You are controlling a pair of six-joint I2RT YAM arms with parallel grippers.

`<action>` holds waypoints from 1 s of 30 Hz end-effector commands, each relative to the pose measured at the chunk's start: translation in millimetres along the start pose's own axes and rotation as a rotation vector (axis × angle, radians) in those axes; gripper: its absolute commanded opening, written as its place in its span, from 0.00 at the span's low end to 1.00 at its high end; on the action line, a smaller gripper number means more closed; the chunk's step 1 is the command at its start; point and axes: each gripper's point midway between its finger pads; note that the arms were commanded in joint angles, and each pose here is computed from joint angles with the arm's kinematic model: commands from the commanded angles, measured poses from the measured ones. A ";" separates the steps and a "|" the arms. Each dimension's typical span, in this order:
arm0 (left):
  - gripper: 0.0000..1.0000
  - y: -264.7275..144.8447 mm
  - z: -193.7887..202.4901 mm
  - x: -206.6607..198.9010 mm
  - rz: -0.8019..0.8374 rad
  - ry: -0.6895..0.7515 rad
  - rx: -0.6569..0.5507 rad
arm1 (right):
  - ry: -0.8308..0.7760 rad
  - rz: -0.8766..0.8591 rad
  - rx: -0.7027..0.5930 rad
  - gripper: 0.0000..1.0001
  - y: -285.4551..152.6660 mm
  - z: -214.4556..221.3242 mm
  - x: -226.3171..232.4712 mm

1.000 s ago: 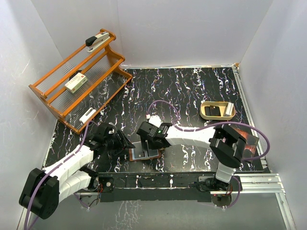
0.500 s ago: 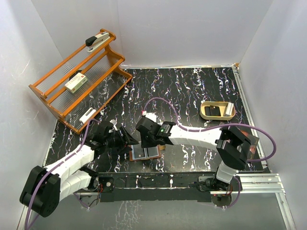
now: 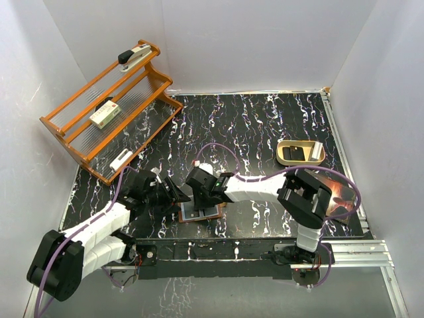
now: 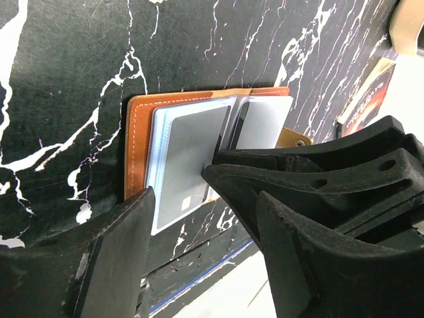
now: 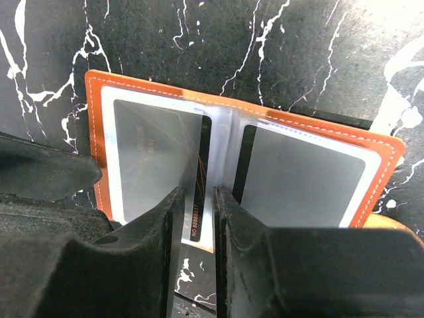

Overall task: Put the credit cards into the card holder
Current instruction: Turn over the card slot in the card holder.

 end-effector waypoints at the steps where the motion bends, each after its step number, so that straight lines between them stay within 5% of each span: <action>1: 0.61 1.2 -3.4 2.7 -0.010 0.011 -0.012 | -0.002 0.008 -0.021 0.19 7.7 -0.1 -9.0; 11: 0.61 5.9 -7.3 3.0 -0.013 0.039 -0.016 | 0.018 -0.045 0.009 0.01 14.6 15.2 -19.3; 30: 0.56 3.7 -10.4 -18.8 0.065 0.049 -0.004 | 0.037 -0.065 0.053 0.00 24.7 25.3 -26.7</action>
Point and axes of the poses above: each gripper's point midway between its finger pads, its own y axis out along the fingers, its own x axis along the line the jaws close on, z = x × y, and after that the axes turned 7 degrees about y, right-handed
